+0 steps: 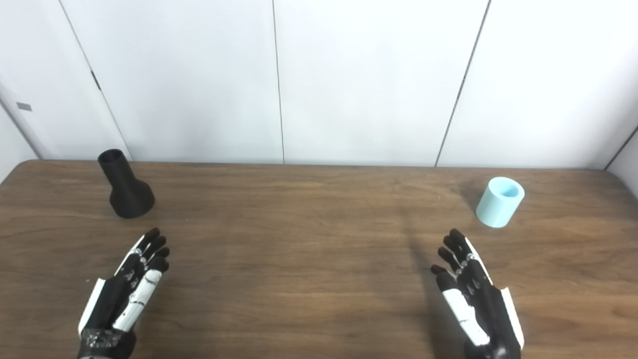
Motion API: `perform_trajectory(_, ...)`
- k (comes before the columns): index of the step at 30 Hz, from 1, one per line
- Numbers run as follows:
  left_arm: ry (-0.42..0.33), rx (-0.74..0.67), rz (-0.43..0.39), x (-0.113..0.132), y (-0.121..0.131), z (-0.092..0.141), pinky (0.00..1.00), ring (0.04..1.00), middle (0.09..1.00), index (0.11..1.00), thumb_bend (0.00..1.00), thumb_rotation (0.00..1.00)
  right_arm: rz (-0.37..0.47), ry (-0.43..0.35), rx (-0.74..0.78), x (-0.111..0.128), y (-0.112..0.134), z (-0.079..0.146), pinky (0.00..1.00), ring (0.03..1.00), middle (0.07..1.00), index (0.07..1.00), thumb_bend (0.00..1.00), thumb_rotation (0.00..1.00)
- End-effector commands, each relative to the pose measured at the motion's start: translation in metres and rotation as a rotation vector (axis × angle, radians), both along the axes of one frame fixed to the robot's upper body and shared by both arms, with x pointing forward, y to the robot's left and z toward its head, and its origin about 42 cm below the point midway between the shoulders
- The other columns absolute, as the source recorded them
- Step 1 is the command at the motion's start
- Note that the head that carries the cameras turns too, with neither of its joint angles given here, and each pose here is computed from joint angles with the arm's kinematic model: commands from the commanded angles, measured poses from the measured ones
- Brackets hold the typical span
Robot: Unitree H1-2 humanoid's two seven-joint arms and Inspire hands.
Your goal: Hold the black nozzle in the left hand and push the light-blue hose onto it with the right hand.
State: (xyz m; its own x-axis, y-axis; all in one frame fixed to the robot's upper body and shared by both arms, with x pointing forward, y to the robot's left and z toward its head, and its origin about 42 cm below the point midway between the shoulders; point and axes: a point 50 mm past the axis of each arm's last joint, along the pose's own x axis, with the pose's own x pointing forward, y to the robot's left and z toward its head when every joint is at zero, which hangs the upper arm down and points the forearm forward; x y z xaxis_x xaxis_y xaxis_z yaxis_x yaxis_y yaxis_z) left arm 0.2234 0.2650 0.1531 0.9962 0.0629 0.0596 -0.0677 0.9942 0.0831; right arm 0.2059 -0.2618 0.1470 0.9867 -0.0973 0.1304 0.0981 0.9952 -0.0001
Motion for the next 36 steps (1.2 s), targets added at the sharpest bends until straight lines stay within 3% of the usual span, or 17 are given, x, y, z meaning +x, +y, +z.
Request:
perform_trajectory(1,0.011,0.014,0.014,-0.019,0.001,-0.002,0.90,0.918,0.934,0.937,0.61,0.59,-0.025,0.022,0.022,-0.025,0.004,-0.003,0.80,0.898,0.914,0.904,0.74,0.64)
perform_trajectory(17,0.005,0.004,0.012,-0.018,0.005,-0.004,0.87,0.905,0.922,0.929,0.63,0.55,-0.024,0.030,0.019,-0.024,0.008,0.000,0.78,0.891,0.918,0.920,0.69,0.61)
perform_trajectory(22,0.001,0.003,0.008,-0.021,0.000,-0.009,0.87,0.908,0.922,0.924,0.58,0.53,-0.012,0.033,0.020,-0.026,0.002,-0.005,0.79,0.898,0.924,0.914,0.69,0.63)
perform_trajectory(26,-0.026,-0.008,0.009,-0.022,-0.004,-0.015,0.81,0.888,0.909,0.911,0.57,0.47,-0.016,0.027,0.038,-0.026,-0.005,-0.012,0.79,0.901,0.917,0.902,0.69,0.63)
perform_trajectory(31,-0.022,0.051,0.008,-0.025,-0.011,-0.017,0.84,0.893,0.912,0.913,0.58,0.45,-0.007,0.031,0.045,-0.027,-0.014,-0.020,0.82,0.914,0.927,0.904,0.69,0.64)
perform_trajectory(34,-0.036,0.084,0.027,-0.025,-0.013,-0.017,0.86,0.885,0.907,0.907,0.60,0.43,-0.008,0.043,0.059,-0.027,-0.017,-0.023,0.83,0.922,0.931,0.911,0.67,0.65)
perform_trajectory(36,-0.049,0.088,0.045,-0.023,-0.015,-0.018,0.82,0.863,0.890,0.890,0.65,0.41,-0.007,0.047,0.060,-0.026,-0.020,-0.026,0.85,0.925,0.933,0.918,0.66,0.66)
